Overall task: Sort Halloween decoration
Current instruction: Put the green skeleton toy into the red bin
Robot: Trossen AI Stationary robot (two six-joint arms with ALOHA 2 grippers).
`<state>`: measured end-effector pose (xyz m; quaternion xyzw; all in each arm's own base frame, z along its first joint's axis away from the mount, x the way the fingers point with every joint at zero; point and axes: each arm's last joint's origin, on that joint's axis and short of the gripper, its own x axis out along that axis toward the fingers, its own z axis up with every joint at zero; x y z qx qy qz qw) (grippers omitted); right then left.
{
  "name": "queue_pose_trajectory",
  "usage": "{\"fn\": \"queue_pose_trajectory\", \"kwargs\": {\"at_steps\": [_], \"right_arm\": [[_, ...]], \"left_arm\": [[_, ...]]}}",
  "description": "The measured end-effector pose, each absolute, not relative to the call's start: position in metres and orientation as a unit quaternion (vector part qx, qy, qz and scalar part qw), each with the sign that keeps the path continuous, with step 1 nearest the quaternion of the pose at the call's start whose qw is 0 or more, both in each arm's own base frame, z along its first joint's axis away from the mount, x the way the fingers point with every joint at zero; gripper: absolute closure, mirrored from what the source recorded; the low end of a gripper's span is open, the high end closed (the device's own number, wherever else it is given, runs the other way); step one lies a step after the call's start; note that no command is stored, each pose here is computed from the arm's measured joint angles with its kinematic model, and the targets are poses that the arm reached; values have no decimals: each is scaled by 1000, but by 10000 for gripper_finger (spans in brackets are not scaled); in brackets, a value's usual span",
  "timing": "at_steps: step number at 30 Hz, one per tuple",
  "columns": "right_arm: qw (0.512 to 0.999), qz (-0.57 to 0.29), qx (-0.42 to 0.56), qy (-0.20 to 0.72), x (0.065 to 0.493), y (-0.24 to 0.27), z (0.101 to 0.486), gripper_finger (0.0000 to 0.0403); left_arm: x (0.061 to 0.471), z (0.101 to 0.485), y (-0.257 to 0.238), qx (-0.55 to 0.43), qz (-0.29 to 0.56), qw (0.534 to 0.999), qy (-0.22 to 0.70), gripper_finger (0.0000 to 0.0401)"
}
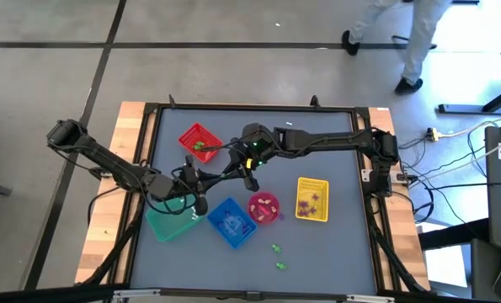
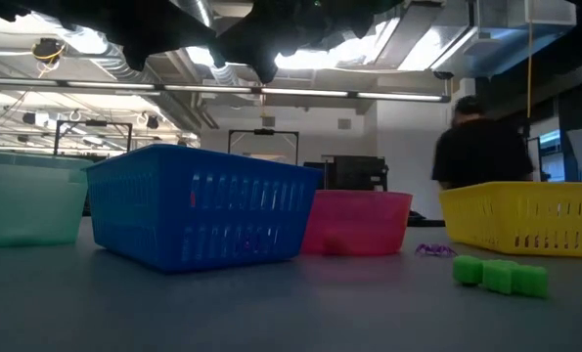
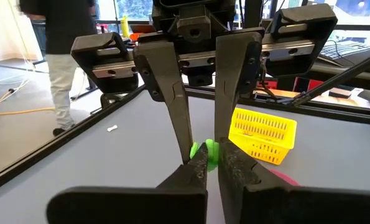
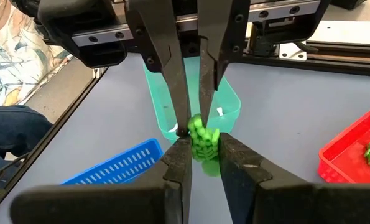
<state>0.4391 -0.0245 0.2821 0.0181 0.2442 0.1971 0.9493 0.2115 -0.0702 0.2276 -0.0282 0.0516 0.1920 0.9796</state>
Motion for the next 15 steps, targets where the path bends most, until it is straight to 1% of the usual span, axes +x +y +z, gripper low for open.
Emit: {"fn": "queue_pose_trajectory", "kwargs": {"at_steps": [13, 15], "right_arm": [[949, 195, 22, 247, 439, -24, 282, 333], [949, 195, 23, 247, 439, -24, 282, 328]], "left_arm": [[212, 228, -70, -27, 192, 980, 52, 401], [212, 228, -70, -27, 192, 980, 52, 401]]}}
